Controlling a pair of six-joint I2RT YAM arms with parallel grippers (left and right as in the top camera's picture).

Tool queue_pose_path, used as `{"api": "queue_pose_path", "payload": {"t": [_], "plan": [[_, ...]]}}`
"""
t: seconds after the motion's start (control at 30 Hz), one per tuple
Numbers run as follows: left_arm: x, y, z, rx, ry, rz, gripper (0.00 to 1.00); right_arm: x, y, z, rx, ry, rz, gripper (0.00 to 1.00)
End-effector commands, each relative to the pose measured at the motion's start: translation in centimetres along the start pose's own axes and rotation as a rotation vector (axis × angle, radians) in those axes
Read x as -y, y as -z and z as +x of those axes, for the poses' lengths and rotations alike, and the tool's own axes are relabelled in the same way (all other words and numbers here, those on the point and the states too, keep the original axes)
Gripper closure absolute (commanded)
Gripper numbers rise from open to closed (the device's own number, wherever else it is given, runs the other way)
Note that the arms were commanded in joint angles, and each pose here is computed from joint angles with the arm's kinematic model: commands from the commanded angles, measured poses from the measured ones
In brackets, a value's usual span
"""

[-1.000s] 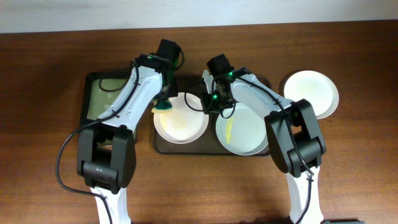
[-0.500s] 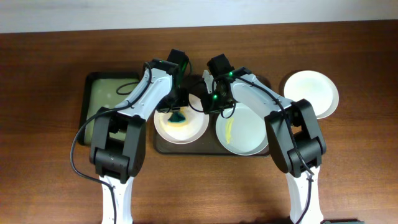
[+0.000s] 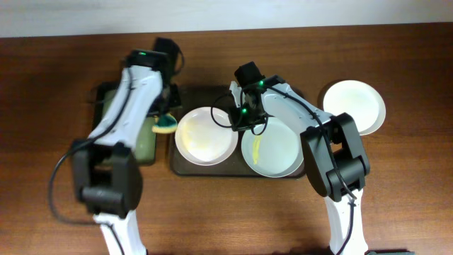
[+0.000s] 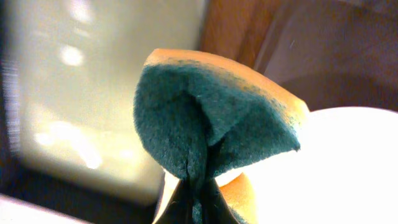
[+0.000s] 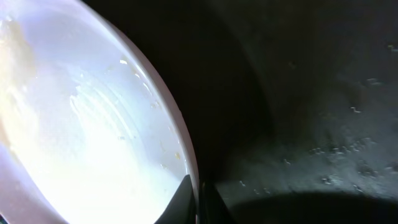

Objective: Clean dirty plates on tray and stack at the side
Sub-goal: 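Scrub the pink plate with the sponge held in the left gripper, then carry the pink plate right and stack it on the white plate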

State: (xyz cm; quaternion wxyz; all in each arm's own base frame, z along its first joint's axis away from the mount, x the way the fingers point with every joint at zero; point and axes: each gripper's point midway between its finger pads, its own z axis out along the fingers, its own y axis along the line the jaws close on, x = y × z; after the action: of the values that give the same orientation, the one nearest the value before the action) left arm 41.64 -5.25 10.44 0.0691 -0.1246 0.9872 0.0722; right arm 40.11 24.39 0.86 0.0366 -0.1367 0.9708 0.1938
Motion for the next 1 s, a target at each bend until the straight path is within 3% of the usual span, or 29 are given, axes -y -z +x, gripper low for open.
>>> {"api": "queue_pose_path", "payload": {"t": [0.0,0.1,0.17,0.3,0.5,0.7,0.97], "plan": [[-3.3,7.0,-1.8,0.153,0.117,0.093,1.0,-0.8,5.3,-3.2,0.122,0.1,0.073,0.96],[-9.3,7.0,-0.9,0.083,0.248,0.071,1.0,0.4,14.3,-4.5,0.246,0.134,0.458,0.96],[-10.6,6.1,-0.5,0.055,0.278,0.055,1.0,-0.1,16.9,-4.4,0.283,0.165,0.592,0.96],[-12.0,3.6,0.0,0.022,0.316,0.037,1.0,-2.9,22.7,-4.7,0.43,0.285,0.966,0.96],[-13.0,1.3,0.0,0.017,0.357,0.048,1.0,-10.9,27.8,-3.6,0.497,0.624,1.428,0.96],[-12.8,1.1,0.0,0.013,0.362,0.066,1.0,-16.9,29.3,-3.1,0.551,0.769,1.557,0.96],[-12.8,1.1,0.0,0.013,0.362,0.066,1.0,-17.0,29.4,-3.2,0.58,0.742,1.548,0.96]]}}
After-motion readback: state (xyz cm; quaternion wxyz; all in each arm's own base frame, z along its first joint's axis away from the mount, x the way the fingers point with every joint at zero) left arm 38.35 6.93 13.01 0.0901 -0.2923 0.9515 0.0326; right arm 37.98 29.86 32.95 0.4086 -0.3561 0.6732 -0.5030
